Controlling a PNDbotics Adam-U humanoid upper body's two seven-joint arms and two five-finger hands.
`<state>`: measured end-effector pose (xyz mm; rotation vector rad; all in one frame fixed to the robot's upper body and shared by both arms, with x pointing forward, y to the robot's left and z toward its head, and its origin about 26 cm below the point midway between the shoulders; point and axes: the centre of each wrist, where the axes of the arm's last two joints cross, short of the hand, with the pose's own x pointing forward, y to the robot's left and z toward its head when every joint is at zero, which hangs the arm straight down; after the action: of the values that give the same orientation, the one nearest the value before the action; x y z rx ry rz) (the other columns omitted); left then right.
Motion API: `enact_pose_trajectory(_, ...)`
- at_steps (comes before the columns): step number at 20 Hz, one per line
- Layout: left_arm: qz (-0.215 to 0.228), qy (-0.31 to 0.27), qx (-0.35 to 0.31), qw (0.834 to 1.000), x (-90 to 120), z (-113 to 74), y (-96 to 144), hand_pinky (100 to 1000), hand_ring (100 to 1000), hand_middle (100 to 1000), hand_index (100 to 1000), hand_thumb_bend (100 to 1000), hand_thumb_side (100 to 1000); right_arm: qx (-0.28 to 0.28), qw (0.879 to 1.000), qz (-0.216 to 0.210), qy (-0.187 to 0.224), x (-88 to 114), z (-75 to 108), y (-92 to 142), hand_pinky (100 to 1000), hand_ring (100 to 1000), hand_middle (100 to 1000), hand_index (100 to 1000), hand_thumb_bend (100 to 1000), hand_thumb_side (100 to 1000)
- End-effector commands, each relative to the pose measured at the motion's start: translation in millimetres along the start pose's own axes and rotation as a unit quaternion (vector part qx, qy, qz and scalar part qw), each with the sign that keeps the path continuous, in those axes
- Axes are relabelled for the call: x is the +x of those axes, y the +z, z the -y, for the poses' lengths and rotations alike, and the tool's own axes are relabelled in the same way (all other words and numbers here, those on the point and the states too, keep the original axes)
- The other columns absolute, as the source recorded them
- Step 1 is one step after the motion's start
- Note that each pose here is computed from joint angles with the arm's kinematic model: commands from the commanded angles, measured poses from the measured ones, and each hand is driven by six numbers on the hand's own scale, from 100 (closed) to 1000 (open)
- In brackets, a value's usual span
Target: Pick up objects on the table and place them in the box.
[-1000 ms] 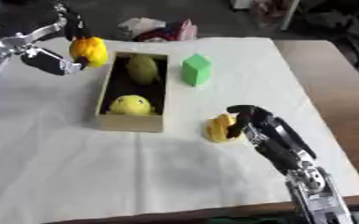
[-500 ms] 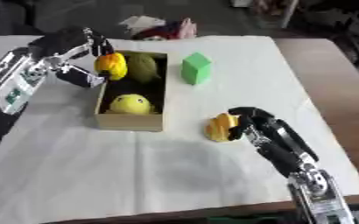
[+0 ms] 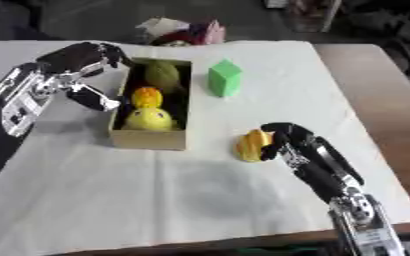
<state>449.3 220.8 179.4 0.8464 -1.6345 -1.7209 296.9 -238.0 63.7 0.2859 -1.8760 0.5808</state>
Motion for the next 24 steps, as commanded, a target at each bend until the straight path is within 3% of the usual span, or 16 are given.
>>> enact_pose_trajectory(1, 0.011, 0.013, 0.061, 0.998, -2, -33.4, 18, 763, 675, 706, 826, 283, 248, -0.005, 1.0, 0.011, 0.018, 7, 8.1, -1, 737, 533, 401, 780, 100, 605)
enact_pose_trajectory(4, 0.026, 0.063, 0.126, 0.99, 8, -54.8, 43, 758, 639, 663, 806, 197, 227, -0.002, 0.997, 0.019, 0.073, 14, 23.3, -4, 747, 554, 429, 810, 100, 543)
enact_pose_trajectory(6, 0.031, 0.104, 0.167, 0.98, 14, -64.6, 67, 755, 624, 645, 796, 150, 239, 0.018, 0.988, 0.028, 0.154, 24, 42.0, -8, 763, 604, 492, 855, 100, 463)
enact_pose_trajectory(10, 0.027, 0.185, 0.206, 0.961, 27, -62.7, 114, 754, 610, 625, 786, 100, 296, 0.11, 0.937, 0.015, 0.33, 31, 81.1, -14, 797, 743, 687, 929, 100, 385)
enact_pose_trajectory(13, 0.013, 0.238, 0.224, 0.945, 34, -50.5, 137, 754, 603, 615, 780, 100, 347, 0.175, 0.892, -0.03, 0.416, 23, 106.3, -13, 827, 825, 822, 962, 100, 460)
enact_pose_trajectory(16, -0.008, 0.287, 0.227, 0.93, 38, -31.0, 152, 759, 600, 612, 778, 100, 424, 0.217, 0.857, -0.069, 0.462, 12, 122.2, -13, 840, 861, 864, 971, 100, 519)
enact_pose_trajectory(21, -0.035, 0.342, 0.228, 0.911, 43, -2.2, 165, 760, 596, 605, 774, 100, 478, 0.254, 0.811, -0.11, 0.515, -2, 136.3, -18, 852, 882, 888, 974, 100, 518)
enact_pose_trajectory(24, -0.048, 0.363, 0.223, 0.903, 45, 11.9, 168, 761, 595, 604, 773, 100, 513, 0.253, 0.794, -0.116, 0.54, -6, 138.8, -23, 855, 886, 890, 973, 100, 495)
